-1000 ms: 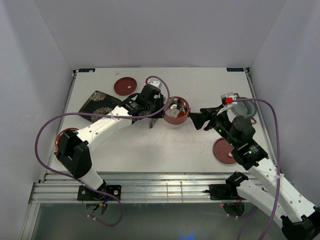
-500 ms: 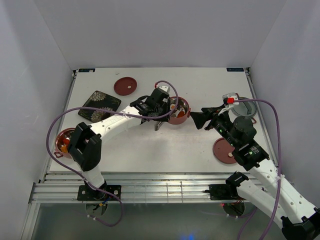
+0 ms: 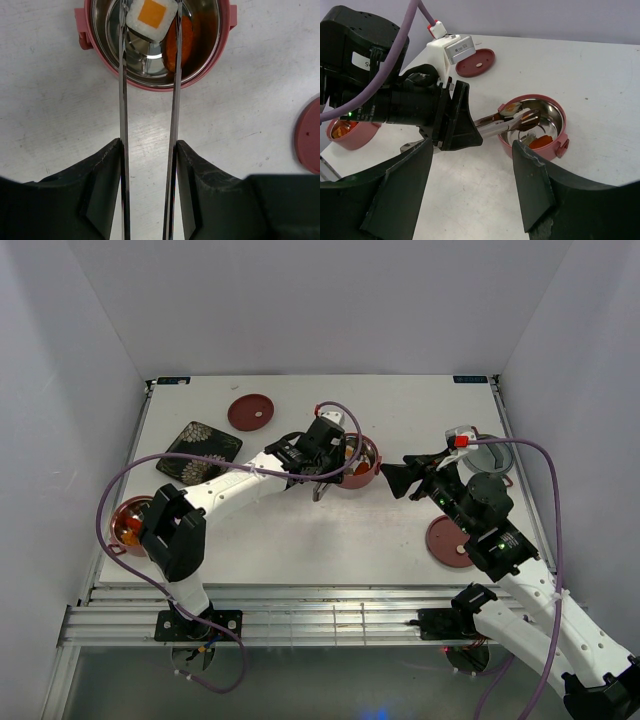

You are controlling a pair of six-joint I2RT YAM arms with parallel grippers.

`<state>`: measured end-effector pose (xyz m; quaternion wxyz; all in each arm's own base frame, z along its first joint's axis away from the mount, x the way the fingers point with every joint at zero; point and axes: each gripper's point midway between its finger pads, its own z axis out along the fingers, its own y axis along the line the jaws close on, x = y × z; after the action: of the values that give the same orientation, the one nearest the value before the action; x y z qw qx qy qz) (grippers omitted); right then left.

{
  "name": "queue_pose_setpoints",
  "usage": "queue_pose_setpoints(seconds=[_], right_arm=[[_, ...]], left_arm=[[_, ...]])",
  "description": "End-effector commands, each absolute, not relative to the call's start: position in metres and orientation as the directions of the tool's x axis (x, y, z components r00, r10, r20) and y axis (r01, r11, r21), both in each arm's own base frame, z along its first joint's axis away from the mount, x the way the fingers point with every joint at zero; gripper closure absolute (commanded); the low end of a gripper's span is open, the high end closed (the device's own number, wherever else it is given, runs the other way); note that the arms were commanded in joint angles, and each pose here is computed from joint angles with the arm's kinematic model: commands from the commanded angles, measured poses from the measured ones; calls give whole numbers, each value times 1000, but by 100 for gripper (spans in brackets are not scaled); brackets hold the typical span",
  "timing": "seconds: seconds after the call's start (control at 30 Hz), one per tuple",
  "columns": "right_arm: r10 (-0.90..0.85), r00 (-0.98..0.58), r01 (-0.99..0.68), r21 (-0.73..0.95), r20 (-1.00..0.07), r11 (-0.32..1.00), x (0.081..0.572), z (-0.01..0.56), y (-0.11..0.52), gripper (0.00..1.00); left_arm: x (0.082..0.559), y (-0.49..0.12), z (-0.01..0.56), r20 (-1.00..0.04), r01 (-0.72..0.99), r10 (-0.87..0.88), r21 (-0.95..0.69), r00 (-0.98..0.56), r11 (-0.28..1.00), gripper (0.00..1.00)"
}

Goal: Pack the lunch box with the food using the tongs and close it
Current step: Place the fake food in the packing box.

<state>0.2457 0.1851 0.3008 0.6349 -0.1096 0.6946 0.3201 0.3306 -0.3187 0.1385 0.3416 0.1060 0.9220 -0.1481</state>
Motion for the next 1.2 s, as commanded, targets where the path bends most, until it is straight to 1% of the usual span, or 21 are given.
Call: queue_pose_setpoints(seconds=[0.0,0.17,0.47,0.6,0.77,0.83,0.87,0.93,1.0,1.03,1.13,1.17], right_arm=[[276,-122,-567,295,-953,769,246,313,184,30],[276,-121,-566,295,-953,770,246,312,184,30],[276,-122,-563,295,-953,772,247,312,183,30],[276,-121,-566,295,-953,770,246,312,184,30],[276,-122,-571,295,-953,766,245,313,185,30],[277,-120,-570,295,-953,767,245,314,184,30],[277,-120,-571,295,-953,766,245,313,184,30],[275,-123,-574,295,-953,764,245,313,185,30],[275,-126,-577,296,-953,761,245,313,186,30],[275,-126,-579,296,-953,760,244,313,186,30],[272,-127,-580,294,-954,760,244,313,186,30],[274,-125,-579,294,-954,761,244,313,186,30]], left_arm=[[340,-327,174,-725,307,59,-216,-687,927,45],[340,-328,177,-729,310,66,-206,-682,928,43],[338,-325,166,-713,295,81,-182,-697,938,42],[337,-323,170,-719,292,79,-177,-691,940,42],[335,-314,202,-752,277,52,-177,-657,944,43],[336,-308,227,-778,259,21,-184,-628,948,43],[334,-301,230,-775,242,24,-167,-632,956,43],[340,-285,252,-806,181,-6,-139,-592,974,43],[343,-263,255,-812,104,-9,-86,-583,991,43],[348,-247,260,-813,65,-33,-86,-581,994,43],[353,-208,248,-776,-5,-70,-86,-626,996,43],[351,-195,253,-779,-20,-88,-96,-621,995,43]])
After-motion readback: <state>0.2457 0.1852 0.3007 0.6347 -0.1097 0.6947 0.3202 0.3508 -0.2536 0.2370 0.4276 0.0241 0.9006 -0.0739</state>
